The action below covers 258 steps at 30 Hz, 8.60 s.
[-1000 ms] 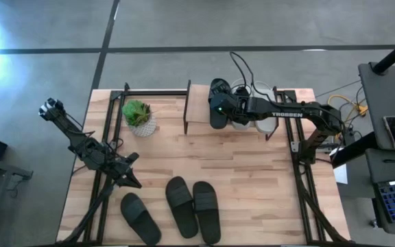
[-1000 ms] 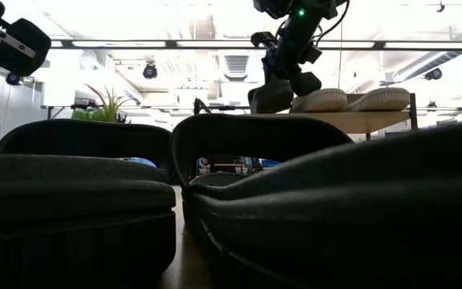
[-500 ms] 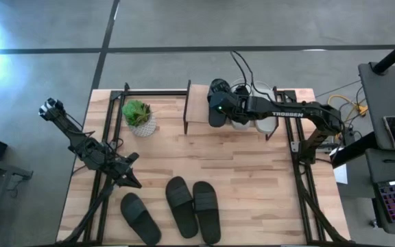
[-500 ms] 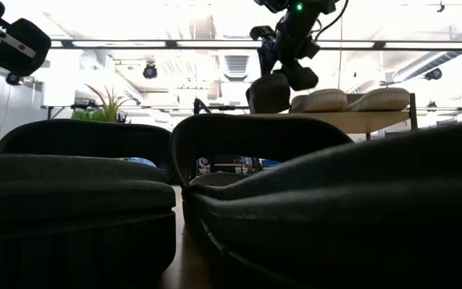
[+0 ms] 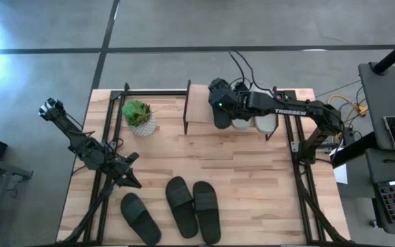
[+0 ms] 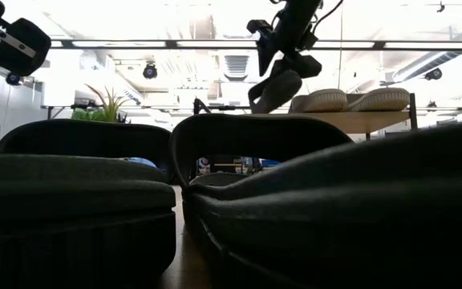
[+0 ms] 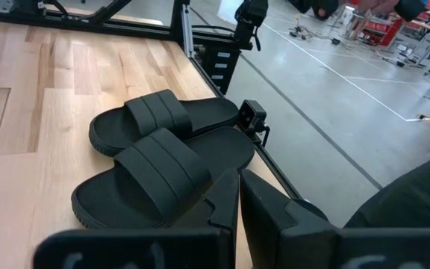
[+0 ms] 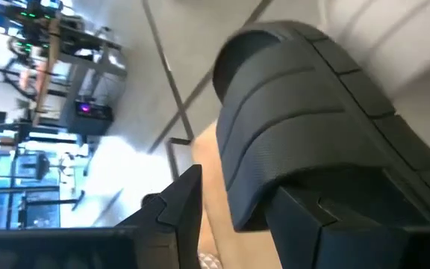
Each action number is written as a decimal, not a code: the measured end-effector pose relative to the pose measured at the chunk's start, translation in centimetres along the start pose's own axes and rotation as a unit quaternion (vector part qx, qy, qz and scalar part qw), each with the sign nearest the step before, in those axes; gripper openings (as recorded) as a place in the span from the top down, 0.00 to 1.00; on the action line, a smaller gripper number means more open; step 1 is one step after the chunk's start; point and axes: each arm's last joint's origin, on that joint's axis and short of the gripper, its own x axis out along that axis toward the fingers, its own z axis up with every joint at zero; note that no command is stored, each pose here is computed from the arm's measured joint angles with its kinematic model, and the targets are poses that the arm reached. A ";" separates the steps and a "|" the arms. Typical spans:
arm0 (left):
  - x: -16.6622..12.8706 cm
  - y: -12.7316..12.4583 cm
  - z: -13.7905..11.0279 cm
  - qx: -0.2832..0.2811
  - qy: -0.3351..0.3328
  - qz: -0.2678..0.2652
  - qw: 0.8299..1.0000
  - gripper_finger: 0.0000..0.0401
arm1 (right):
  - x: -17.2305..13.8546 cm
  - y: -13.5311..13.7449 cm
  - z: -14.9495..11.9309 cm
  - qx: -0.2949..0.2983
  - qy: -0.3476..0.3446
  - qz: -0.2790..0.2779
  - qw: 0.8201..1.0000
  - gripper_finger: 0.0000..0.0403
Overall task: Pick and place slides into the shelf
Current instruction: Put the black slipper under the shelf
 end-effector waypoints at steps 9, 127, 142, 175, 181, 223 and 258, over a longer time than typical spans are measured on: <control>-0.2 0.0 0.1 -0.002 -0.007 -0.003 1.000 1.00 | 0.7 -0.6 -0.4 0.047 -0.007 0.010 0.999 0.68; -3.2 0.9 -0.1 -0.024 0.001 0.025 0.999 1.00 | 3.4 -0.8 -1.0 0.118 -0.071 -0.068 0.988 0.74; -3.3 0.9 0.0 -0.025 -0.003 0.026 0.999 1.00 | 6.2 -0.7 -1.5 0.123 -0.084 -0.037 0.988 0.85; -3.6 1.0 -0.1 -0.025 -0.005 0.024 0.999 1.00 | -11.0 -2.1 -14.7 0.060 0.034 0.081 0.994 0.98; -3.6 1.0 -0.1 -0.025 -0.006 0.024 0.999 1.00 | -9.1 -4.3 -18.7 0.025 0.059 0.044 0.997 0.97; -3.6 1.0 -0.2 -0.052 -0.001 0.022 0.998 1.00 | 0.7 -14.4 -16.1 -0.060 0.017 -0.089 0.994 0.67; -3.6 1.0 -0.1 -0.051 -0.006 0.027 0.998 1.00 | -2.0 -12.7 -22.0 -0.147 0.177 -0.192 0.954 0.96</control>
